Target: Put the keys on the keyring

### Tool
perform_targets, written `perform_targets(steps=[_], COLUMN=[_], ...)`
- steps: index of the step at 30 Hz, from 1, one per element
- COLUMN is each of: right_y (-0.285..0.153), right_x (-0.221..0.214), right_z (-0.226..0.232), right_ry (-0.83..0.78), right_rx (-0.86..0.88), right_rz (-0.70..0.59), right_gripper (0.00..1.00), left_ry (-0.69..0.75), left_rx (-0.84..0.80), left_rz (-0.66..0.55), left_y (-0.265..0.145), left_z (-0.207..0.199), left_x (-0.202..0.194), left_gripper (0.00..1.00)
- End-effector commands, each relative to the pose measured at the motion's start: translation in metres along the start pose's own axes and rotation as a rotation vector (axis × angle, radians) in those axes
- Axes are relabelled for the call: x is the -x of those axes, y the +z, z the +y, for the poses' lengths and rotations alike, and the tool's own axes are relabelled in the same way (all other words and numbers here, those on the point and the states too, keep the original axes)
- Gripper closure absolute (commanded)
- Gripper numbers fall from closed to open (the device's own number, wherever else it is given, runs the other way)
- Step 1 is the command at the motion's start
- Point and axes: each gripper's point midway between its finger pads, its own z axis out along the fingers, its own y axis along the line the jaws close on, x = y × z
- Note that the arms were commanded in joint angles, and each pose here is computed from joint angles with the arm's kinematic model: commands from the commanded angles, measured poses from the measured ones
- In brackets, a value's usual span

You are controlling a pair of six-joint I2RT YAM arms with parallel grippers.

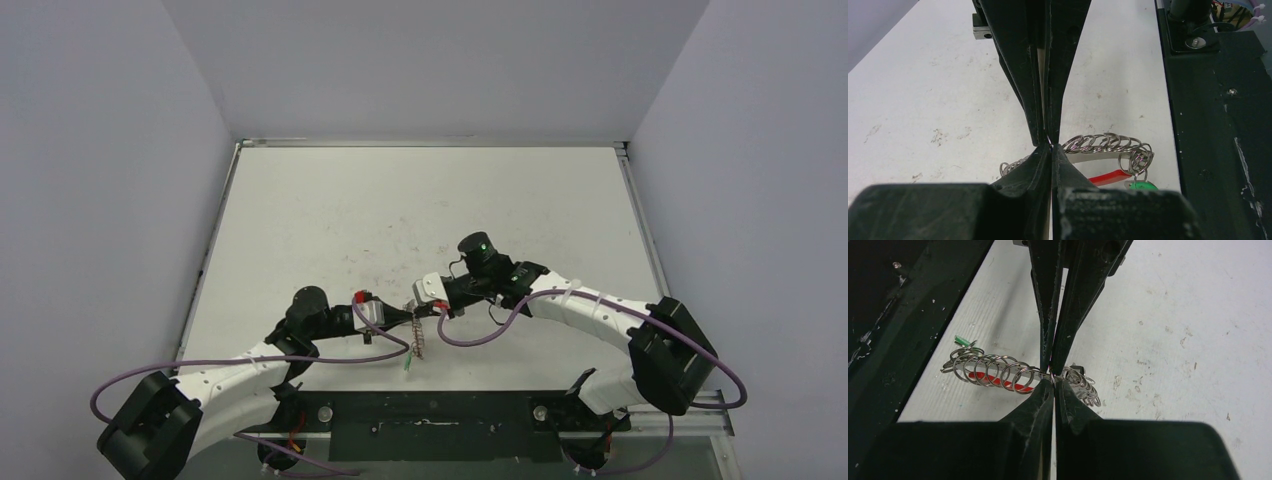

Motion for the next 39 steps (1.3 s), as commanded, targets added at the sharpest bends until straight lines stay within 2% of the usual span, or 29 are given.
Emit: perform_targets(steps=[1, 7, 11, 15, 21, 26, 32, 39], right_y=[-0.01, -0.023, -0.028, -0.029, -0.03, -0.022, 0.002, 0.028], right_x=[0.035, 0.036, 0.027, 0.018, 0.007, -0.002, -0.017, -0.012], right_z=[-0.014, -0.029, -0.03, -0.023, -0.011, -0.002, 0.014, 0.01], right_ry=[-0.018, 0.21, 0.375, 0.479, 0.501, 0.507, 0.576, 0.614], right_rx=[-0.033, -0.138, -0.161, -0.155, -0.145, -0.118, -0.046, -0.04], right_rz=[-0.022, 0.096, 0.218, 0.343, 0.543, 0.616, 0.644, 0.524], right_gripper=[1.0, 1.0, 1.0, 1.0, 1.0, 1.0, 1.0, 1.0], left_ry=[0.043, 0.03, 0.038, 0.056, 0.079, 0.076, 0.047, 0.006], left_rx=[0.049, 0.128, 0.193, 0.231, 0.23, 0.197, 0.134, 0.086], left_rz=[-0.052, -0.044, -0.037, -0.034, -0.038, -0.032, -0.019, -0.001], left_y=[0.001, -0.001, -0.005, -0.008, -0.009, -0.009, -0.007, 0.0], left_z=[0.011, 0.025, 0.035, 0.041, 0.04, 0.032, 0.015, -0.006], left_x=[0.019, 0.023, 0.023, 0.023, 0.024, 0.017, 0.006, -0.008], left_gripper=[0.97, 0.66, 0.58, 0.56, 0.6, 0.62, 0.62, 0.62])
